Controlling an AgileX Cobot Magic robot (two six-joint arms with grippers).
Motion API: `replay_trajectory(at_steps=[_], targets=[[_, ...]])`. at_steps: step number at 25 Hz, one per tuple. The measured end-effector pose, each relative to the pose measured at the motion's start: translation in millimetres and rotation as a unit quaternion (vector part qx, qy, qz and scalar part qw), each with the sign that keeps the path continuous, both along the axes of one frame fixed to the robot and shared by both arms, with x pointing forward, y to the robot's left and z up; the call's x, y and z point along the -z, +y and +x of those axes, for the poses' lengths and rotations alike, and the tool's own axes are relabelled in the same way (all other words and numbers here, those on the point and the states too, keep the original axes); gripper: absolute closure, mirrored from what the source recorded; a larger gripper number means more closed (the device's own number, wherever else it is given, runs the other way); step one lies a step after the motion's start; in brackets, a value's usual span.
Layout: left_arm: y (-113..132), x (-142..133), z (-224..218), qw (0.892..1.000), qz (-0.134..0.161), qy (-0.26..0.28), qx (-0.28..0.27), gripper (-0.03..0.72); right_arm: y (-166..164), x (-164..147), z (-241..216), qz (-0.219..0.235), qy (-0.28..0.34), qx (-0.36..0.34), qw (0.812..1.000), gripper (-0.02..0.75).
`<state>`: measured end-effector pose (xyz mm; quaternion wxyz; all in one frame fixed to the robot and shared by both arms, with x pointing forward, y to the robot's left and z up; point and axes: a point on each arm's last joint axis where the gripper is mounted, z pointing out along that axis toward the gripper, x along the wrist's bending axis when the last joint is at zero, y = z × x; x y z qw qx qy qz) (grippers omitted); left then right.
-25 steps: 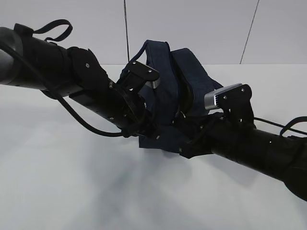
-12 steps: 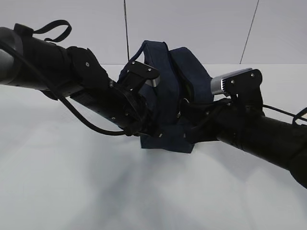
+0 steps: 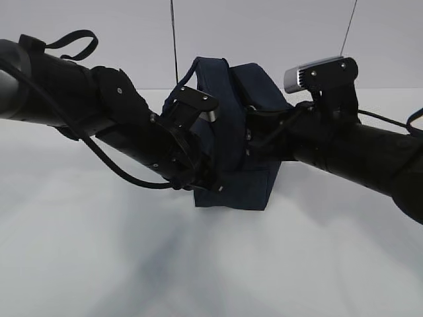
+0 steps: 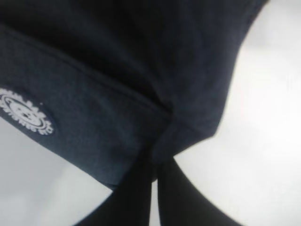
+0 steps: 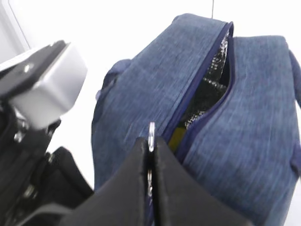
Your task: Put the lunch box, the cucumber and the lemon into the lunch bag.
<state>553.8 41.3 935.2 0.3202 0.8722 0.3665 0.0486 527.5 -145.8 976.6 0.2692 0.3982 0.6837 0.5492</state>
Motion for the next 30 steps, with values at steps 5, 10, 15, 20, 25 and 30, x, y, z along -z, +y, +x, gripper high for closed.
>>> replay_trajectory(at_steps=[5,10,15,20,25,30], targets=[[1.6,2.8,-1.1,1.0,0.003,0.0,-0.003,0.698,5.0,-16.0,14.4,-0.012,-0.003,0.007,1.0,0.738],[3.5,6.6,-2.7,1.0,0.003,0.003,-0.011,0.698,10.2,-37.3,29.6,-0.043,-0.023,0.008,0.999,0.738],[5.5,10.3,-5.0,1.0,0.004,0.004,-0.019,0.698,12.7,-47.0,38.3,-0.058,-0.021,0.013,0.998,0.738],[6.2,11.7,-5.6,1.0,0.004,0.005,-0.022,0.698,16.7,-50.1,48.9,-0.063,-0.015,0.018,0.998,0.738],[6.4,12.2,-6.0,1.0,0.004,0.006,-0.023,0.698,22.7,-53.7,65.6,-0.058,-0.001,0.031,0.998,0.738],[6.4,12.2,-6.0,1.0,0.004,0.006,-0.023,0.698,28.3,-65.0,81.7,-0.062,0.014,0.043,0.997,0.738]])
